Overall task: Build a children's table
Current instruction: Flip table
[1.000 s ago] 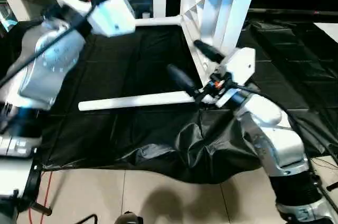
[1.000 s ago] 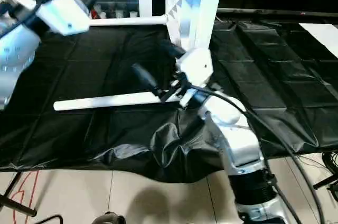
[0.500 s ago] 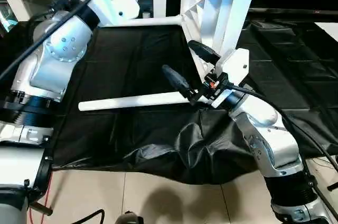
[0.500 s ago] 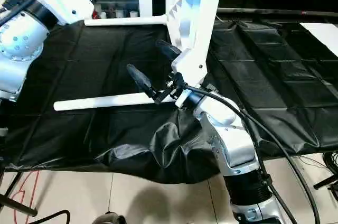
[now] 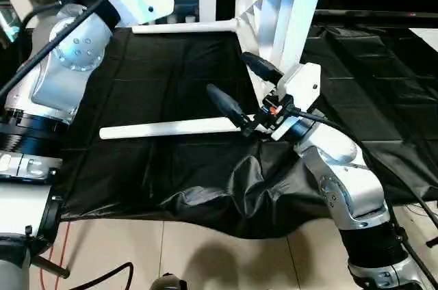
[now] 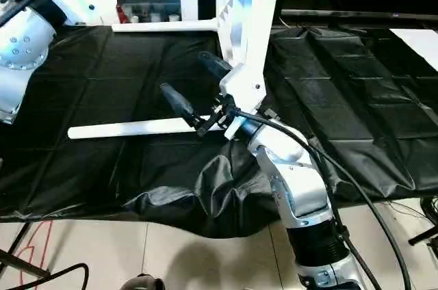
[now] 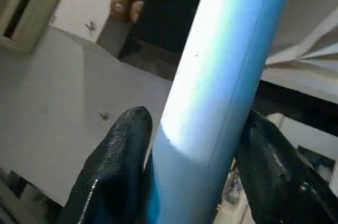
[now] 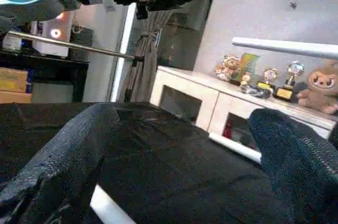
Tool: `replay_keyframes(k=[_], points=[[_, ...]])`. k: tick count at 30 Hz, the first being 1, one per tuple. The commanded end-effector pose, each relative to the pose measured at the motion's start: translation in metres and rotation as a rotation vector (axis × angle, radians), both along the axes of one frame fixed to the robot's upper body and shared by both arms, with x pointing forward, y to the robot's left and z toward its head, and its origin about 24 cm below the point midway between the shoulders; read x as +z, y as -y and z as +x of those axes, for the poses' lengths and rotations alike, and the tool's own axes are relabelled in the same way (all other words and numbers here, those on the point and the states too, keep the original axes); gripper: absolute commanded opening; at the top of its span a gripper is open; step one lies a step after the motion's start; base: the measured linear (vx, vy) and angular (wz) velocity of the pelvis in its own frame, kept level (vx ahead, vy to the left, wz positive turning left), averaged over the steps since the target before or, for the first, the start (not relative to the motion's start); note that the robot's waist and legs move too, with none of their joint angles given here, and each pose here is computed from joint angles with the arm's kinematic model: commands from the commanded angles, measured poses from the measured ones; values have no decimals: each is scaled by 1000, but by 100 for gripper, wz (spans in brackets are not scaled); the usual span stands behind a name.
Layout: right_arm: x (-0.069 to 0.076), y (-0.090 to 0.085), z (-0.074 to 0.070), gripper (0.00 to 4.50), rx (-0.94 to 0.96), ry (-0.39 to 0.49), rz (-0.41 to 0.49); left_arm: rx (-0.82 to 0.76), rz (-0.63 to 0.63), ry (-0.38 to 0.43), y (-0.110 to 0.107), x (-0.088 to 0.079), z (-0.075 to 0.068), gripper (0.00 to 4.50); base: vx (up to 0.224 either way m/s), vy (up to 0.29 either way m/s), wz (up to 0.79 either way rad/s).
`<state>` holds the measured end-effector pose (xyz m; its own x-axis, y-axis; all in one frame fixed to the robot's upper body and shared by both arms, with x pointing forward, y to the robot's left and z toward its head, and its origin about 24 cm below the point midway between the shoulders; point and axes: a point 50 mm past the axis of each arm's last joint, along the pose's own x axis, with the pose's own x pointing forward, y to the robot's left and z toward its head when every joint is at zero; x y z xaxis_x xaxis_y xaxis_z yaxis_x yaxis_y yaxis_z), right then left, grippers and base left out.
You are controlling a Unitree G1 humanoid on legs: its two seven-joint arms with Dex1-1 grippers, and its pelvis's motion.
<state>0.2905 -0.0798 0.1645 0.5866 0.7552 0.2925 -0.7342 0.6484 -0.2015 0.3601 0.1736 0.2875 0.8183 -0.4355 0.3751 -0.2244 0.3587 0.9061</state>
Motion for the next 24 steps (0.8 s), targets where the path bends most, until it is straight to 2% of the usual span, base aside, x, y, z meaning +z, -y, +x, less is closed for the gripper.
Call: replay_keyframes(k=[1,3,7,9,10,12,19,24], points=[[1,-2,-2,450,10,17,-9,-40,-100,-56,4,4,0,227,0,0,0],[0,-2,-2,450,10,15,-11,-55,-200,-126,7,3,-1,226,0,0,0],[-1,-2,-2,450,9,14,-13,-58,-301,-190,6,3,0,224,0,0,0],[-2,-2,-2,450,9,12,-14,-55,-423,-253,4,4,2,224,0,0,0],[-2,-2,-2,450,9,12,-14,-55,-423,-253,4,4,2,224,0,0,0],[-3,-1,-2,450,9,10,-20,-25,-539,-295,0,5,3,224,0,0,0],[-5,3,-1,450,6,8,-32,77,-705,-353,-12,3,3,225,0,0,0],[-7,5,0,450,0,-4,-44,95,-765,-333,-19,6,1,225,0,0,0]])
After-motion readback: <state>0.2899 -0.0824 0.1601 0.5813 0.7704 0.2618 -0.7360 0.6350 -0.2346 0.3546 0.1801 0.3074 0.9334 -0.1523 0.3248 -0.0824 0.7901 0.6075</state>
